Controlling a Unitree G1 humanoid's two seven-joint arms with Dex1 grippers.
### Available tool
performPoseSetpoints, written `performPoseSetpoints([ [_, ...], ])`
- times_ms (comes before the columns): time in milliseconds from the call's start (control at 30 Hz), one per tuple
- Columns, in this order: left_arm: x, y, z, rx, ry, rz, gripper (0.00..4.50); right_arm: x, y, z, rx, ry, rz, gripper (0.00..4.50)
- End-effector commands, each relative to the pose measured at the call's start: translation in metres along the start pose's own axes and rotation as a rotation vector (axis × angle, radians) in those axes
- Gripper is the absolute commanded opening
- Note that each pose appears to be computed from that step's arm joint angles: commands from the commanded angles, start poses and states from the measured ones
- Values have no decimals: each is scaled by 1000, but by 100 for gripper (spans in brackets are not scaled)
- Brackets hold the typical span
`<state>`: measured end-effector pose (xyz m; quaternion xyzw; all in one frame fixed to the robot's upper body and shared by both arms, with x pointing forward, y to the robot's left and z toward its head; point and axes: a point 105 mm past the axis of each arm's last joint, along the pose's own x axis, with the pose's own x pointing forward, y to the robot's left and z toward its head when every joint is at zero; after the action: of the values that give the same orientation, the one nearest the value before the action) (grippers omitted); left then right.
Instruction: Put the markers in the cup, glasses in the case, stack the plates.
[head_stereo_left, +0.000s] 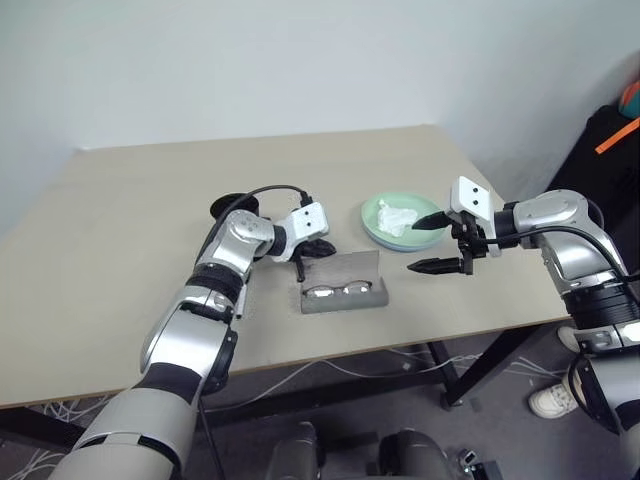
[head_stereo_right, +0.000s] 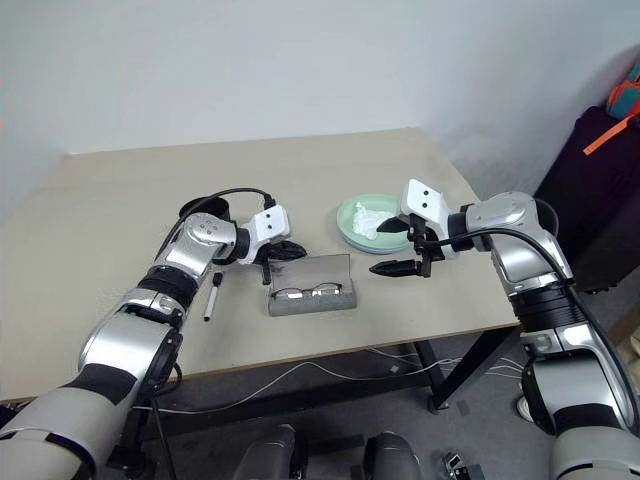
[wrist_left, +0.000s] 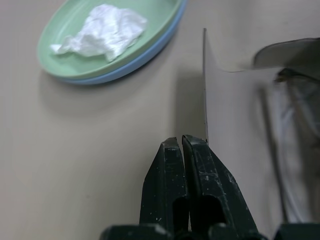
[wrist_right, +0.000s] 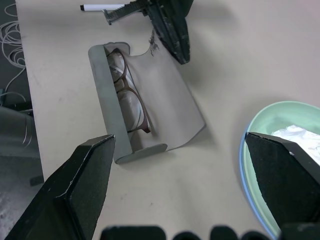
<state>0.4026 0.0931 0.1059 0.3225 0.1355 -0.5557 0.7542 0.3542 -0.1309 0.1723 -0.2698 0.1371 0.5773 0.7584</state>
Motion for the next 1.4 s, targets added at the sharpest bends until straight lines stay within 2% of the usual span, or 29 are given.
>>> performPoseSetpoints([
  [33, -4, -18, 2, 30, -2, -127, 5, -5, -3, 11, -40, -23, -20, 450],
  [200, -7, -40, 3, 54, 3, -214, 5, -4, -3, 13, -41, -24, -17, 450],
  [300, -9, -51, -4, 76, 42, -240, 5, -4, -3, 14, -43, -24, -15, 450],
  [400, -9, -54, -3, 68, 33, -226, 5, -3, -3, 14, -45, -24, -13, 450],
  [500, -11, -49, -1, 75, 28, -176, 5, -3, -3, 15, -47, -23, -11, 450],
  [667, -24, -21, 17, 60, -20, 26, 5, -1, -3, 18, -51, -27, -7, 450],
  [800, -41, -1, 13, -124, 24, 226, 5, 0, -4, 19, -57, -29, -6, 450],
  [933, -67, 6, -6, -304, 121, 409, 92, 1, -4, 20, -58, -31, -4, 450],
  [1067, -91, 5, -16, -434, 173, 549, 231, 2, -5, 20, -58, -32, -1, 450],
  [1133, -103, 1, -25, -486, 278, 613, 305, 3, -6, 21, -61, -33, 3, 450],
  [1200, -106, -8, -29, -503, 359, 601, 366, 4, -7, 21, -61, -35, 6, 450],
  [1267, -105, -15, -25, -554, 342, 582, 437, 6, -7, 21, -63, -37, 11, 450],
  [1400, -107, -20, -29, -645, 369, 604, 444, 9, -7, 22, -67, -45, 22, 450],
])
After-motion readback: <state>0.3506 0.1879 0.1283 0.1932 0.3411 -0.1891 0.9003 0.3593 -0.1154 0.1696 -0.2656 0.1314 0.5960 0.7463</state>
